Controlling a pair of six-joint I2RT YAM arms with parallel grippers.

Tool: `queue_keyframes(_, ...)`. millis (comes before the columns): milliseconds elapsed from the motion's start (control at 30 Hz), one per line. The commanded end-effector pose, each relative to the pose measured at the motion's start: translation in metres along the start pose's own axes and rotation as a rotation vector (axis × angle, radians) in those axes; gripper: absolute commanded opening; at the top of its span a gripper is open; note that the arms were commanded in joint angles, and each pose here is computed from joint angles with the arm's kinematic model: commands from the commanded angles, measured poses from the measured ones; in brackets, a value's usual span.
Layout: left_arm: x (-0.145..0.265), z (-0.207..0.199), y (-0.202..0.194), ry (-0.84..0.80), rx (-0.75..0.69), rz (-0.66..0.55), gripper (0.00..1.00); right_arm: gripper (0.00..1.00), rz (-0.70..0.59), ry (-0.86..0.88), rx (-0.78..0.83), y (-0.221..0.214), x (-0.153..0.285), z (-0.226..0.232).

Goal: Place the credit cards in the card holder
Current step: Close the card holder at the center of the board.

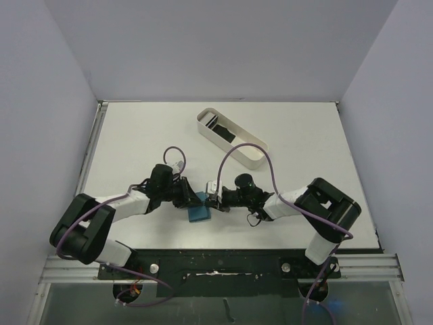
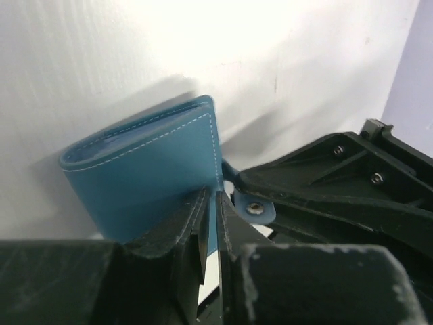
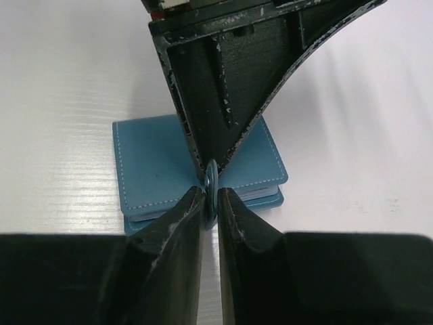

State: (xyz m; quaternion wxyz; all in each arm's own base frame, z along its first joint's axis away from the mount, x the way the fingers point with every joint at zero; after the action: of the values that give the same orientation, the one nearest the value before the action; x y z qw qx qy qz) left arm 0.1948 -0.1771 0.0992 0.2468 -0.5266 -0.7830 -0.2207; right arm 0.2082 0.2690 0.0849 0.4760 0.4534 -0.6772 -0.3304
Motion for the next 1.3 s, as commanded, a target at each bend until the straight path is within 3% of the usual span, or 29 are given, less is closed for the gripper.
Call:
queue_keyframes(0, -0.001, -0.005, 0.012, 0.036, -0.049, -0.09, 0.09, 0.2, -0.069, -0.003, 0.071, 0.016, 0.001, -0.007)
queue_keyframes(100, 0.008, -0.015, 0.015, 0.028, -0.069, -0.13, 0.09, 0.35, -0.06, -0.014, -0.001, 0.022, 0.006, -0.011)
queue_keyframes(233, 0.024, -0.025, 0.019, 0.041, -0.118, -0.2, 0.13, 0.44, -0.095, -0.009, -0.15, 0.039, 0.016, -0.013)
queue_keyframes(467, 0.037, -0.021, 0.024, 0.161, -0.188, -0.253, 0.18, 0.44, -0.083, -0.195, -0.562, 0.058, 0.031, -0.015)
queue_keyframes(667, 0.024, -0.013, 0.011, 0.122, -0.183, -0.17, 0.18, 0.47, 0.046, -0.302, -0.912, 0.064, 0.03, -0.016)
queue_keyframes(867, 0.01, 0.002, 0.005, 0.183, -0.177, -0.128, 0.15, 0.47, 0.12, -0.421, -1.278, 0.05, 0.03, -0.009)
queue_keyframes(1100, 0.003, 0.011, -0.001, 0.234, -0.186, -0.115, 0.14, 0.46, 0.137, -0.368, -1.385, 0.045, 0.013, -0.004)
queue_keyframes(1267, 0.004, 0.014, -0.005, 0.222, -0.157, -0.137, 0.14, 0.39, 0.158, -0.328, -1.419, 0.04, 0.0, 0.0)
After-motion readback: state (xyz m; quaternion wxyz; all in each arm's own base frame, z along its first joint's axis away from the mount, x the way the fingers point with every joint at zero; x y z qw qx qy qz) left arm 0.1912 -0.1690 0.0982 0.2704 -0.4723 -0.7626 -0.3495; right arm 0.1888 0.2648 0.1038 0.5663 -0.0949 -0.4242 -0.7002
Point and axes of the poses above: each gripper's point midway between its finger pads, its own x axis back along the fingers, its own z axis along the line the jaws close on, y = z × x, the point moved 9 cm from there along x, back along the fingers, and after that the axes turned 9 degrees about x, right-handed, at the moved point
